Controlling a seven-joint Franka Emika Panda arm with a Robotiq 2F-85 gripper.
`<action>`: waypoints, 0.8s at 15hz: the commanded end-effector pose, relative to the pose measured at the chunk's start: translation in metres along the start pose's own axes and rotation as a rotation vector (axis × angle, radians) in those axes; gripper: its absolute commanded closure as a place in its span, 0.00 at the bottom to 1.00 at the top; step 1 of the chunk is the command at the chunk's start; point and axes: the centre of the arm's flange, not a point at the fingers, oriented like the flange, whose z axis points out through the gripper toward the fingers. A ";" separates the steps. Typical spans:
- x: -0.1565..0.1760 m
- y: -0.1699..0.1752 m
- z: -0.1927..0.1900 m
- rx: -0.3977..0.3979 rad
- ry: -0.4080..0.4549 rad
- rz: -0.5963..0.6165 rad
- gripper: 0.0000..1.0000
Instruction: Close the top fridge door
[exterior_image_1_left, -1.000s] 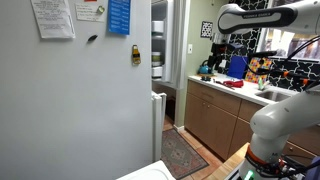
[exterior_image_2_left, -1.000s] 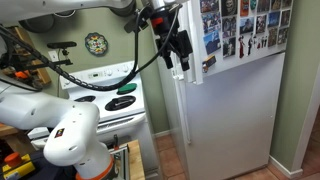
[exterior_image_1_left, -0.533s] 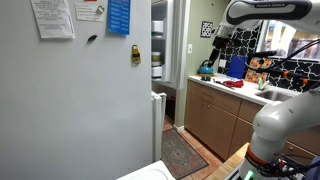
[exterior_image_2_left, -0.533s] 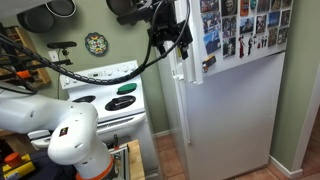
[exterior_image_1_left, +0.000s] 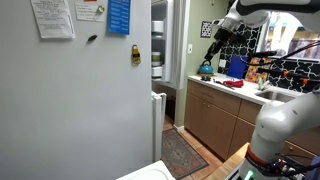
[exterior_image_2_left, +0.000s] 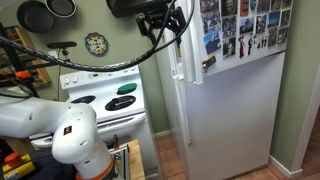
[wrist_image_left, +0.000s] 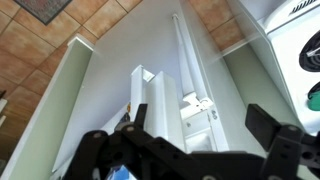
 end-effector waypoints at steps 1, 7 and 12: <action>0.000 -0.002 -0.008 0.067 0.119 -0.140 0.00; -0.002 0.007 -0.028 0.143 0.292 -0.227 0.00; -0.009 0.015 -0.043 0.126 0.365 -0.163 0.00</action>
